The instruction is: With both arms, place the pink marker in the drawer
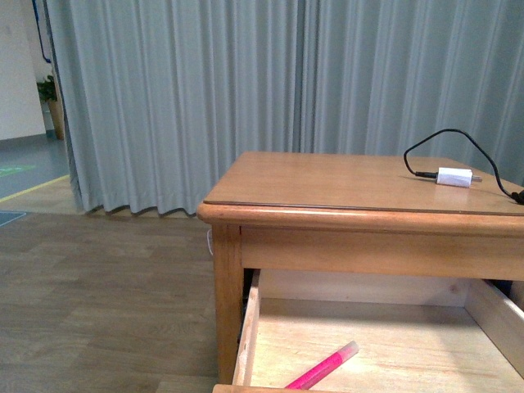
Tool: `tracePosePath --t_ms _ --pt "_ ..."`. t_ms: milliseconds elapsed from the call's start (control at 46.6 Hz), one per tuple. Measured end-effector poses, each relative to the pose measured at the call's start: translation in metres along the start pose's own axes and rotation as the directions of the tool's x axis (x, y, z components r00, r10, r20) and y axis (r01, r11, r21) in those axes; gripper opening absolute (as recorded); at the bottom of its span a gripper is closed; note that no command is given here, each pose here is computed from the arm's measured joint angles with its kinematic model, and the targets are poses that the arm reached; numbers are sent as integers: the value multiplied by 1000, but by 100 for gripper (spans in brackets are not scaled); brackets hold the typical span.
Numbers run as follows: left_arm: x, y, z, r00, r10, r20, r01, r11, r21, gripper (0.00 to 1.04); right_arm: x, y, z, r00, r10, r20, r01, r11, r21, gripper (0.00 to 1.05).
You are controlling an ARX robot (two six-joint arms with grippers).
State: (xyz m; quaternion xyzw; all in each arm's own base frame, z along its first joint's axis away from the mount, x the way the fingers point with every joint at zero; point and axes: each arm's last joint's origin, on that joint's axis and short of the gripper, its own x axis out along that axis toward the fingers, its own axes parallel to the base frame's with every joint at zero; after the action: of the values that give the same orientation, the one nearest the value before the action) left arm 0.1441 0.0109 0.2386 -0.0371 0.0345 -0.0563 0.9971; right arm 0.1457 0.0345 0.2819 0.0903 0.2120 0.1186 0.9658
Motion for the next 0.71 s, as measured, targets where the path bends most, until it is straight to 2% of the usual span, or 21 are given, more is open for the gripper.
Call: tracePosePath --t_ms 86,193,407,579,707 --pt "0 1 -1 1000 12 7 -12 1000 -7 97 0 0 0 1000 0 0 0 1000 0 96" --pt "-4 -4 -8 988 131 75 -134 990 35 78 0 0 0 1000 0 0 0 1000 0 96" --pt "-11 -10 -35 992 113 63 -116 991 59 36 0 0 0 1000 0 0 0 1000 0 96" --pt "-17 -10 -44 991 112 75 -117 991 62 6 0 0 0 1000 1 0 -1 1000 0 96" --pt "-20 -9 -53 991 112 72 -117 991 64 4 0 0 0 1000 1 0 -1 1000 0 96"
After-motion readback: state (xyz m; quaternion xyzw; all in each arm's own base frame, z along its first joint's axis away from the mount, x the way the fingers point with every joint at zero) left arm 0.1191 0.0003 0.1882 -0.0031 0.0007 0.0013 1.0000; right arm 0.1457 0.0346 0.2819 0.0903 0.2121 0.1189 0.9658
